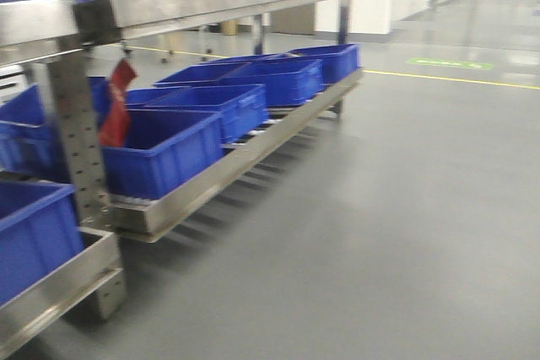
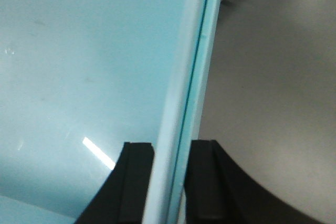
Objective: Move two blue bins to right shelf middle
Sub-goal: 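Turn and drive the base past the red workbench holding the light blue bin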
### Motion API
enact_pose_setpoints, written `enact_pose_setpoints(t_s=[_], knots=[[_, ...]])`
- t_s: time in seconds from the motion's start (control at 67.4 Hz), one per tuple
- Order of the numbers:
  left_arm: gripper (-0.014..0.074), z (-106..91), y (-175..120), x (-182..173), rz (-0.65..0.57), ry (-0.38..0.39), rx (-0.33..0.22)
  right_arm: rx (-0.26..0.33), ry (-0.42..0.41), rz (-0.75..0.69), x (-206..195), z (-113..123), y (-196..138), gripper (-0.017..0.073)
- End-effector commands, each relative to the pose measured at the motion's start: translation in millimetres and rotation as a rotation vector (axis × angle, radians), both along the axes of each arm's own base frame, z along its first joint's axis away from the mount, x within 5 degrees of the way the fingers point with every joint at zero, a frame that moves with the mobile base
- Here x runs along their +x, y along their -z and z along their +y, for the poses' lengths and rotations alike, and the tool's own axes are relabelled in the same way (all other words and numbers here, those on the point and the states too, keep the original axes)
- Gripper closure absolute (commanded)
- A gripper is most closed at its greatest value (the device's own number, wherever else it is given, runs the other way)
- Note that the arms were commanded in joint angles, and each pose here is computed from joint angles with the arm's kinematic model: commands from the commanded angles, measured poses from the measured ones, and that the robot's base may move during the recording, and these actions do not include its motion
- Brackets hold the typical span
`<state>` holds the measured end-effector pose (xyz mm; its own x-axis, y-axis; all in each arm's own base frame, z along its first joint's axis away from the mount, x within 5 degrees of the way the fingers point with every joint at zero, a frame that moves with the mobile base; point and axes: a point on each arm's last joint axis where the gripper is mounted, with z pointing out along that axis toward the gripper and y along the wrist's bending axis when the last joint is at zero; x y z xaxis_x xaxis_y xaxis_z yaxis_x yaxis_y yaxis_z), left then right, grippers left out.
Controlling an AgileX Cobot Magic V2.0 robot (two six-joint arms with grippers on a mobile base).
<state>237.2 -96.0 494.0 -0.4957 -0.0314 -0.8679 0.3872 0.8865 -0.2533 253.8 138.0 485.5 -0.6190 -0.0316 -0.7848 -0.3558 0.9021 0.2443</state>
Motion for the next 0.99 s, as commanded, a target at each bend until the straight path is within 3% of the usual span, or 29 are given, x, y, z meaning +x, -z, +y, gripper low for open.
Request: enact_pose_setpoints(t_s=[0.0, 0.979], knots=[[0.0704, -8.9, -25.6, -12.8, -0.103, 0.056, -0.196, 0.114, -0.042, -0.04, -3.7, 8.4, -10.8, 0.0713], [0.0704, -8.9, -25.6, -12.8, -0.103, 0.056, -0.196, 0.114, -0.042, -0.04, -3.7, 8.4, -10.8, 0.0713]])
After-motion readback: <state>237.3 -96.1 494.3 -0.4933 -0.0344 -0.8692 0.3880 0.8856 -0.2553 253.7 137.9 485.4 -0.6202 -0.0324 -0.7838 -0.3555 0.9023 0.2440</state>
